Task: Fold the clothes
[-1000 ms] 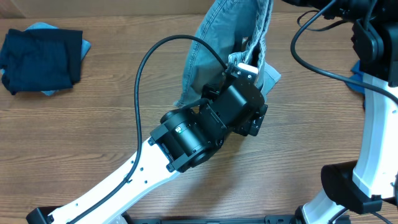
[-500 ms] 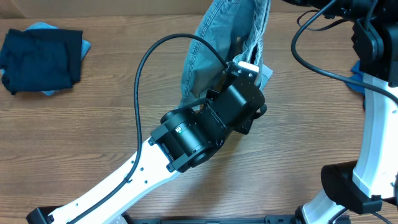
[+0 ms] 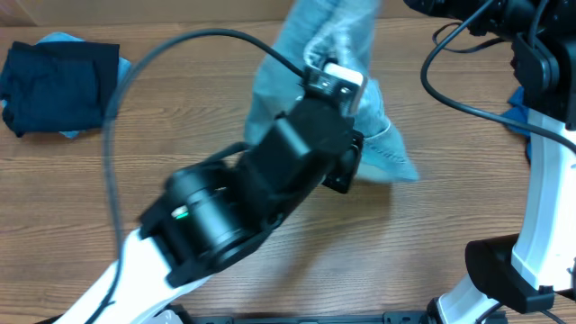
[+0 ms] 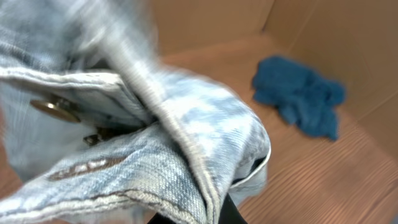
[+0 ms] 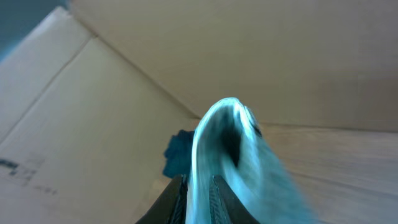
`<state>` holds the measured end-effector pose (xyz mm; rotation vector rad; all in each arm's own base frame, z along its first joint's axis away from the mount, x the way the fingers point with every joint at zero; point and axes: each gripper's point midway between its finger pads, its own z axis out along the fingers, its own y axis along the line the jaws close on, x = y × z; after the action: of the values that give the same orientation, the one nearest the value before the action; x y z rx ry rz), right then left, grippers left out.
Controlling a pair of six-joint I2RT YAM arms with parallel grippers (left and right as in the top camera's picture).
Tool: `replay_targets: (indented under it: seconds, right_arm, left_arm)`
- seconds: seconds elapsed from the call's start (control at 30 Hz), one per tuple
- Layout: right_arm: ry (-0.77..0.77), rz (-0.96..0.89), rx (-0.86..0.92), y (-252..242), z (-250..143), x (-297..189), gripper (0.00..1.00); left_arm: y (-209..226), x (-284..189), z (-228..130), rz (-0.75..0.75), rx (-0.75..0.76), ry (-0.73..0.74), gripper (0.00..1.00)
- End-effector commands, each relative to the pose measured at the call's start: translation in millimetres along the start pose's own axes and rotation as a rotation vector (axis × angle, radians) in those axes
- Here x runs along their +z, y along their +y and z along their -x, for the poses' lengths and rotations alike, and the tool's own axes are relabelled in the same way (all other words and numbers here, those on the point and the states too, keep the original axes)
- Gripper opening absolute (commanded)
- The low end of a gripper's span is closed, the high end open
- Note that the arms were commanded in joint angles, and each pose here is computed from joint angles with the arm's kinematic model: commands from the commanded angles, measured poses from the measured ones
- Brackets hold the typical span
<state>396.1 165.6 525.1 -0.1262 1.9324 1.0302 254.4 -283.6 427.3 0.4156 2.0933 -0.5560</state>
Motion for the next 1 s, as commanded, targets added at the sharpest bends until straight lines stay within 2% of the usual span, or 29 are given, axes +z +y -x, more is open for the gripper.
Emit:
replay_targets:
  seconds: [0.0, 0.07, 0.13, 0.17, 0.23, 0.3, 0.37, 0.57, 0.73, 0.83, 0.9, 0.97]
  right_arm:
    - [-0.067, -0.083, -0.061, 2.5, 8.3, -21.1, 0.18]
    - [-0.061, -0.135, -0.043, -8.2, 5.3, -21.5, 0.2]
    - [-0.054, -0.206, -0.022, -22.5, 1.3, -22.5, 0.26]
    - [-0.043, -0.251, -0.006, -31.9, -2.8, -23.4, 0.42]
    - [-0.005, -0.298, -0.019, -42.7, -12.5, -24.0, 0.65]
    - [0.048, -0.321, -0.053, -48.9, -24.1, -25.1, 0.75]
    - [0.083, -0.37, -0.064, -58.6, -32.6, -29.0, 0.79]
    - [0.166, -0.51, -0.109, -83.8, -51.2, -43.2, 0.83]
    - [0.223, -0.525, -0.103, -87.5, -64.3, -47.3, 0.77]
    - [0.218, -0.519, -0.025, -86.9, -67.4, -45.0, 0.76]
    - [0.208, -0.515, 0.109, -87.6, -71.8, -39.8, 0.69]
    - [0.218, -0.512, 0.212, -91.0, -77.9, -32.3, 0.68]
  left_arm:
    - [-5.1, -52.5, 46.0, -0.065, -0.026, -0.16, 0.04]
    - [-5.5, -65.3, 57.7, -0.076, -0.037, -0.2, 0.04]
    - [-3.1, -76.4, 68.2, -0.071, -0.041, -0.239, 0.04]
    - [0.7, -83.5, 74.5, -0.055, -0.048, -0.265, 0.04]
    - [6.2, -93.4, 83.1, -0.031, -0.053, -0.302, 0.04]
    - [13.7, -103.3, 92.0, 0.006, -0.044, -0.343, 0.04]
    - [22.9, -113.3, 99.7, 0.052, -0.043, -0.381, 0.04]
    - [45.6, -141.5, 115.7, 0.163, -0.041, -0.465, 0.04]
    - [57.3, -166.2, 124.9, 0.199, -0.072, -0.521, 0.04]
    - [63.4, -180.0, 128.8, 0.213, -0.09, -0.55, 0.04]
    - [64.1, -185.5, 130.7, 0.208, -0.096, -0.561, 0.04]
    - [64.1, -186.0, 131.1, 0.207, -0.097, -0.564, 0.04]
